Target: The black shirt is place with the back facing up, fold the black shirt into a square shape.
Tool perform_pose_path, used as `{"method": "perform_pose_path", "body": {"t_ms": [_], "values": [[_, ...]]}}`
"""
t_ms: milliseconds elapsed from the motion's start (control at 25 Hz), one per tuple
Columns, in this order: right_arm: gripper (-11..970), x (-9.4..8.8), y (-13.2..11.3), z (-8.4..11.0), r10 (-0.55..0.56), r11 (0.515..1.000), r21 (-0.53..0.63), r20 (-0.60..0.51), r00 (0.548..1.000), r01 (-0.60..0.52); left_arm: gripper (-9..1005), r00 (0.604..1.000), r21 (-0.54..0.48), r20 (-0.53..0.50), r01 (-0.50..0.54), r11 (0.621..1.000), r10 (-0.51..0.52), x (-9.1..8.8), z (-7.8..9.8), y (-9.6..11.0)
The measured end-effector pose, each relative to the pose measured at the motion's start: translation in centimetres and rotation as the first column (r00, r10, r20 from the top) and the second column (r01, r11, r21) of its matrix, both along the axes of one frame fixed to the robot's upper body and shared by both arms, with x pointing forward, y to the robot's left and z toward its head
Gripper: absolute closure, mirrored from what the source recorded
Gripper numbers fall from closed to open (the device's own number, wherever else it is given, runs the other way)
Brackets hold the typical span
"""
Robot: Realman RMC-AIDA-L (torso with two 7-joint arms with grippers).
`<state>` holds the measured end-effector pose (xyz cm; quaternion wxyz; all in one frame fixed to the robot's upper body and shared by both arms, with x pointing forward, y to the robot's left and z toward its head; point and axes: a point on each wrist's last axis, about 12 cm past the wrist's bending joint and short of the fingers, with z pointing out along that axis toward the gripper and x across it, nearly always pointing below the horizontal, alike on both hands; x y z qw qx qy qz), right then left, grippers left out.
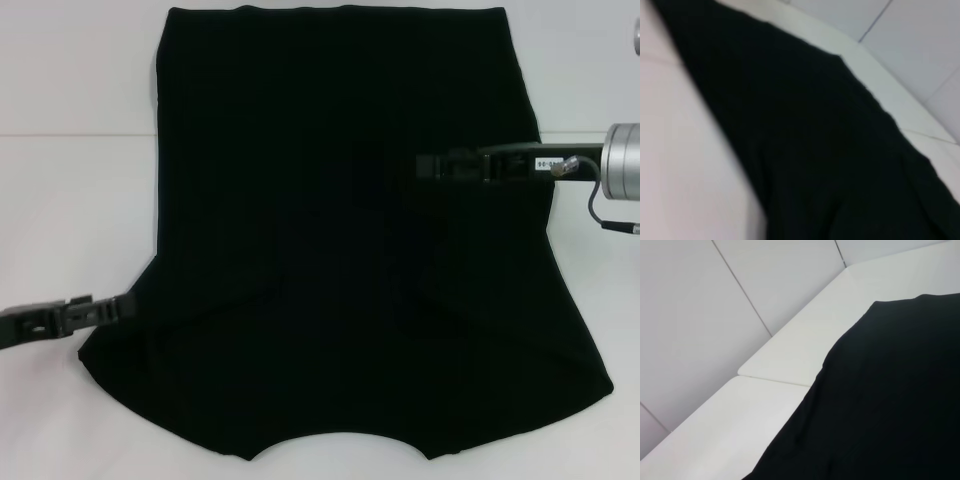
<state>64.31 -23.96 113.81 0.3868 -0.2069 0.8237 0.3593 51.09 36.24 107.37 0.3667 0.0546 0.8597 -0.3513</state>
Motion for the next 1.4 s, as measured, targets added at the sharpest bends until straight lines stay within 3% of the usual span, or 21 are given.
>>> {"method": "perform_pose_path", "body": {"t_ms": [280, 600, 1120, 1400], "values": [[198, 0.4, 0.2, 0.5, 0.009, 1.000, -0.005, 0.011, 1.000, -0.009, 47, 0.987, 0.040, -0.132, -0.092, 0.995, 0.096, -0.2, -1.0, 1.1], [198, 0.6, 0.2, 0.8, 0.010, 1.000, -0.007, 0.018, 1.000, -0.010, 48, 0.984, 0.050, -0.173, -0.036, 0.998, 0.044, -0.3, -1.2, 0.6], [199, 0.7, 0.0, 1.1, 0.003, 1.000, -0.003, 0.027, 1.000, -0.003, 152, 0.980, 0.059, -0.197, -0.005, 0.998, 0.016, 0.5, -1.2, 0.0], [199, 0.6, 0.0, 1.2, 0.008, 1.000, -0.002, 0.027, 1.000, -0.008, 397, 0.980, 0.060, -0.199, -0.002, 0.998, 0.014, 0.6, -1.2, 0.0]]}}
